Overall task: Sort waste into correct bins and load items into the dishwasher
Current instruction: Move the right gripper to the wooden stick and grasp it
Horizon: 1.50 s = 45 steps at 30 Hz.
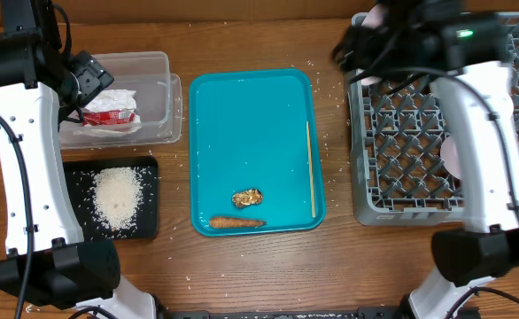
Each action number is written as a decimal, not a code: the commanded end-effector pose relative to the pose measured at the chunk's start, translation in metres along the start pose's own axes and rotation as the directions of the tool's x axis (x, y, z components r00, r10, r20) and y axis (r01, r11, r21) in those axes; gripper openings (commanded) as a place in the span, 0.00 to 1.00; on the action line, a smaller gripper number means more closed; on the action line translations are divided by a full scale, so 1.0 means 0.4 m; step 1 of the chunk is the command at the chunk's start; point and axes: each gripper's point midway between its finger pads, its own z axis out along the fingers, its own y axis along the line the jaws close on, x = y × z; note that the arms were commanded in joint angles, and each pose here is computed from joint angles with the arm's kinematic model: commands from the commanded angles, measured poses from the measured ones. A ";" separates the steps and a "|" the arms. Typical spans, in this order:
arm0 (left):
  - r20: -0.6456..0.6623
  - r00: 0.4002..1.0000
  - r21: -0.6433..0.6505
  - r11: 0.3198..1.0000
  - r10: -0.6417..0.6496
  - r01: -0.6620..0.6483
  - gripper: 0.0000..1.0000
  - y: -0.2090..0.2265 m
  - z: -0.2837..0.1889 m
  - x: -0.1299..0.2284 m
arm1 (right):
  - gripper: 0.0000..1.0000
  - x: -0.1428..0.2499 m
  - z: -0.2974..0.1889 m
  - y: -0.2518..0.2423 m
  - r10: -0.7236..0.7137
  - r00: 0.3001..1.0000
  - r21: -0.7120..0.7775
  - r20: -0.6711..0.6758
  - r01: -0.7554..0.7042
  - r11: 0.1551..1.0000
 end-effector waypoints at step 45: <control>-0.015 1.000 -0.005 1.000 -0.007 0.006 1.00 -0.002 0.014 0.004 | 0.64 0.432 0.544 -0.129 -0.073 0.894 0.292 -0.442 0.221 0.931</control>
